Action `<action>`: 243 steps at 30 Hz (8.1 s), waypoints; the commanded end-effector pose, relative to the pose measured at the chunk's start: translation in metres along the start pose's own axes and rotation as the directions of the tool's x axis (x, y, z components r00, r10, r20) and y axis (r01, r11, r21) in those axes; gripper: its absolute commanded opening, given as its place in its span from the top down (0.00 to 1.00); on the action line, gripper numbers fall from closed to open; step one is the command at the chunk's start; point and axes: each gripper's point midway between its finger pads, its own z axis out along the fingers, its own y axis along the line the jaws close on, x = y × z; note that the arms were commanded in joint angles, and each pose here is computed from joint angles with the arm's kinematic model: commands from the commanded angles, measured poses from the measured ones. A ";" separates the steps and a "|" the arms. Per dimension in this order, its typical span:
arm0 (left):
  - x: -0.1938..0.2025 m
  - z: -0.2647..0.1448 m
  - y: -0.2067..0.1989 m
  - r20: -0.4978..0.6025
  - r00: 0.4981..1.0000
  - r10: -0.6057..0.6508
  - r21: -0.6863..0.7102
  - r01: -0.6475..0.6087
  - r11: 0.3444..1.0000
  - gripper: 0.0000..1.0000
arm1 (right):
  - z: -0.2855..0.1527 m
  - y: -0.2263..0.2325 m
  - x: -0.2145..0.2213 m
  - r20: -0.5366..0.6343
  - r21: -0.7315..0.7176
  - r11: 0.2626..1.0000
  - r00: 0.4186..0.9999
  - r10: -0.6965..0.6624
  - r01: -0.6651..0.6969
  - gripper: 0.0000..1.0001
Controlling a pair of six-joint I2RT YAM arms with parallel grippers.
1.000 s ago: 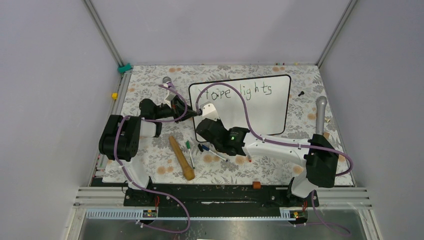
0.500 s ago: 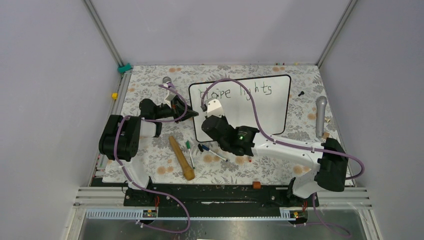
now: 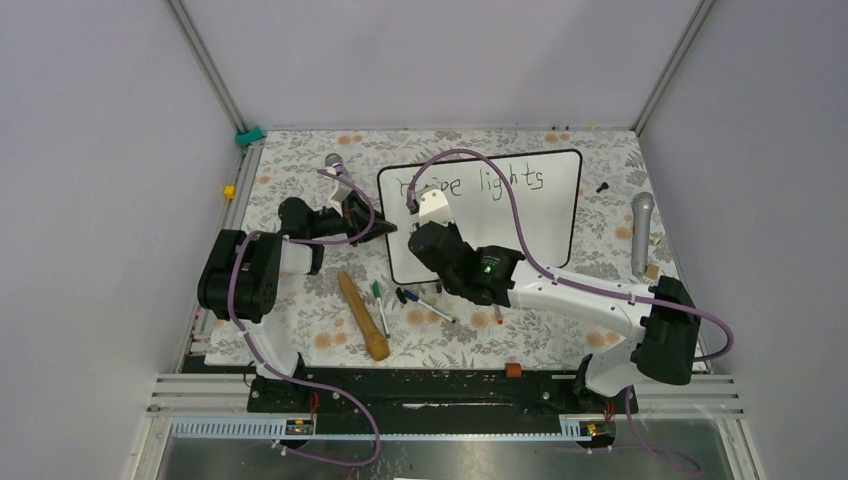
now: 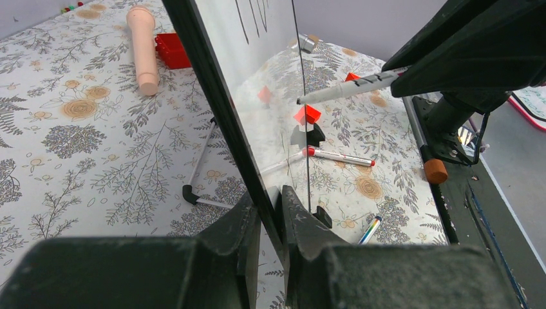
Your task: Write a sentence on the whiteboard
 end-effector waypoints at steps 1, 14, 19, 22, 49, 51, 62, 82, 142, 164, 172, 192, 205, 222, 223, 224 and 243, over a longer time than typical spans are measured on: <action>-0.010 0.000 -0.001 0.018 0.971 0.237 0.019 -0.237 0.971 1.00 | 0.001 -0.003 -0.032 0.065 0.009 0.999 0.997 0.047 -0.048 1.00; -0.010 -0.001 -0.001 0.018 0.972 0.236 0.018 -0.236 0.972 1.00 | 0.012 0.005 -0.028 0.041 0.008 1.000 0.999 0.025 -0.025 1.00; -0.010 0.000 -0.001 0.018 0.972 0.236 0.018 -0.236 0.972 1.00 | 0.016 0.004 -0.018 0.010 0.030 1.000 1.000 0.003 -0.003 1.00; -0.010 -0.001 -0.001 0.018 0.972 0.235 0.017 -0.236 0.972 1.00 | 0.016 0.005 -0.013 -0.003 0.018 1.000 1.000 0.009 -0.009 1.00; -0.010 -0.001 -0.001 0.018 0.971 0.237 0.017 -0.237 0.971 1.00 | 0.016 0.012 0.032 -0.103 -0.033 0.999 0.994 0.019 -0.023 1.00; -0.010 -0.001 -0.001 0.018 0.971 0.237 0.018 -0.238 0.971 1.00 | 0.015 0.011 0.030 -0.099 -0.028 0.999 0.995 0.017 -0.020 1.00; -0.010 0.000 -0.001 0.019 0.971 0.238 0.017 -0.239 0.971 1.00 | 0.015 0.005 0.001 -0.040 -0.002 1.000 0.999 0.005 -0.005 1.00; -0.010 0.000 -0.001 0.018 0.971 0.237 0.018 -0.237 0.971 1.00 | 0.013 -0.013 -0.002 -0.032 0.048 0.999 0.999 0.010 -0.008 1.00; -0.010 -0.001 -0.001 0.018 0.971 0.238 0.019 -0.238 0.971 1.00 | 0.001 -0.018 0.008 -0.054 -0.006 0.999 0.998 0.035 -0.035 1.00; -0.010 0.000 0.000 0.019 0.972 0.234 0.016 -0.234 0.972 1.00 | 0.007 -0.043 0.013 -0.077 0.104 0.994 0.996 0.034 -0.026 1.00; -0.010 -0.001 -0.001 0.018 0.971 0.238 0.018 -0.238 0.971 1.00 | 0.009 -0.042 -0.003 -0.050 0.098 0.995 0.998 0.033 -0.028 1.00; -0.010 -0.001 -0.001 0.018 0.972 0.235 0.017 -0.235 0.972 1.00 | 0.013 -0.021 0.008 -0.096 0.000 0.999 0.995 0.038 -0.038 1.00; -0.010 -0.001 -0.001 0.018 0.972 0.234 0.017 -0.235 0.972 1.00 | 0.009 -0.028 0.036 -0.168 0.012 1.000 0.986 0.001 0.001 1.00; -0.011 -0.001 -0.001 0.019 0.971 0.238 0.016 -0.238 0.971 1.00 | -0.005 -0.038 0.025 -0.141 0.003 1.000 0.990 0.022 -0.022 1.00; -0.010 -0.001 -0.001 0.019 0.971 0.237 0.016 -0.238 0.971 1.00 | -0.006 -0.036 0.024 -0.131 -0.018 0.999 0.991 0.031 -0.034 1.00; -0.011 -0.001 -0.001 0.019 0.971 0.238 0.016 -0.239 0.971 1.00 | -0.008 -0.034 0.021 -0.114 -0.035 0.998 0.993 0.042 -0.046 1.00; -0.010 -0.001 -0.001 0.018 0.971 0.239 0.017 -0.239 0.971 1.00 | -0.027 -0.078 0.029 -0.045 0.091 0.995 0.998 0.037 -0.032 1.00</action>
